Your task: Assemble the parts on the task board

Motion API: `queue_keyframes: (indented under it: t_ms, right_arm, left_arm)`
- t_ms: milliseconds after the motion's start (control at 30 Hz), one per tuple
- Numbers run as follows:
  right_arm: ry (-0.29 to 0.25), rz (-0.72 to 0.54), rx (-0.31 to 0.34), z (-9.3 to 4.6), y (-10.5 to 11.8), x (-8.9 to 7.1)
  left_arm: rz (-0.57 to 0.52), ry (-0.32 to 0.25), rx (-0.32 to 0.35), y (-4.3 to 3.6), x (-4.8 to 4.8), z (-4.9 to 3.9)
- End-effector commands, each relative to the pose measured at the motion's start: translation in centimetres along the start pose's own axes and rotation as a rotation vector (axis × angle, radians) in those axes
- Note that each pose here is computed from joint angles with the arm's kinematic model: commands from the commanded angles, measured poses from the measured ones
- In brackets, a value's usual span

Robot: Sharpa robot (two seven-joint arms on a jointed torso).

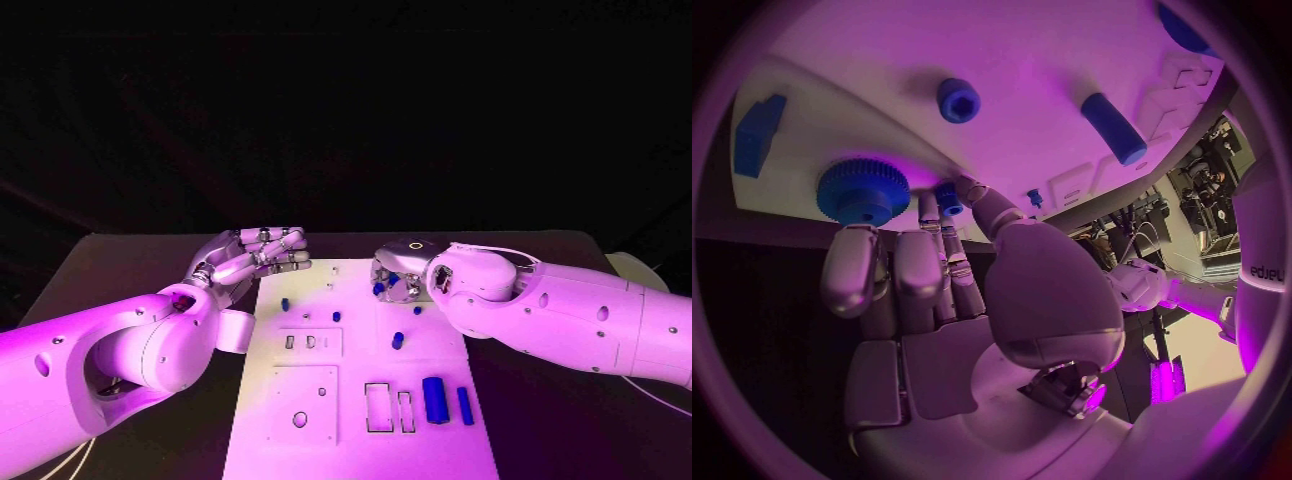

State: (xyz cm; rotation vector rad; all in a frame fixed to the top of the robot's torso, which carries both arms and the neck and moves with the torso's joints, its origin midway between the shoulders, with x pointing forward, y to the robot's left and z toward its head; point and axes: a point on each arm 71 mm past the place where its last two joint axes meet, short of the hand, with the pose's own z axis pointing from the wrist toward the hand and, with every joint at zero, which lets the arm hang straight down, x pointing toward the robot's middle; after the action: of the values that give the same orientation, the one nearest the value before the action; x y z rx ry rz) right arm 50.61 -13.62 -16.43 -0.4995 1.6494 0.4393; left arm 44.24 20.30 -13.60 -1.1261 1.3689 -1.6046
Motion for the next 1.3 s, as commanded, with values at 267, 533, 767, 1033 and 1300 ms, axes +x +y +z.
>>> queue_keyframes:
  t_ms: [267, 533, 767, 1033, 1300]
  right_arm:
    - [-0.032, -0.002, -0.001, 0.0, 0.2, -0.1]
    - [-0.111, 0.024, -0.011, -0.1, 0.5, -0.7]
    - [-0.176, 0.052, -0.009, 0.0, 1.0, -1.4]
    - [-0.232, 0.062, 0.001, 1.1, 1.5, -2.0]
    - [-0.246, 0.061, -0.006, 2.8, 2.4, -2.3]
  left_arm:
    - [-0.005, 0.010, -0.002, -0.09, 0.07, 0.06]
    - [-0.005, 0.008, -0.009, -0.02, -0.02, 0.15]
    - [-0.003, 0.003, -0.011, 0.02, -0.19, 0.20]
    - [-0.002, -0.001, -0.012, 0.03, -0.31, 0.23]
    - [-0.003, 0.002, -0.013, 0.05, -0.21, 0.27]
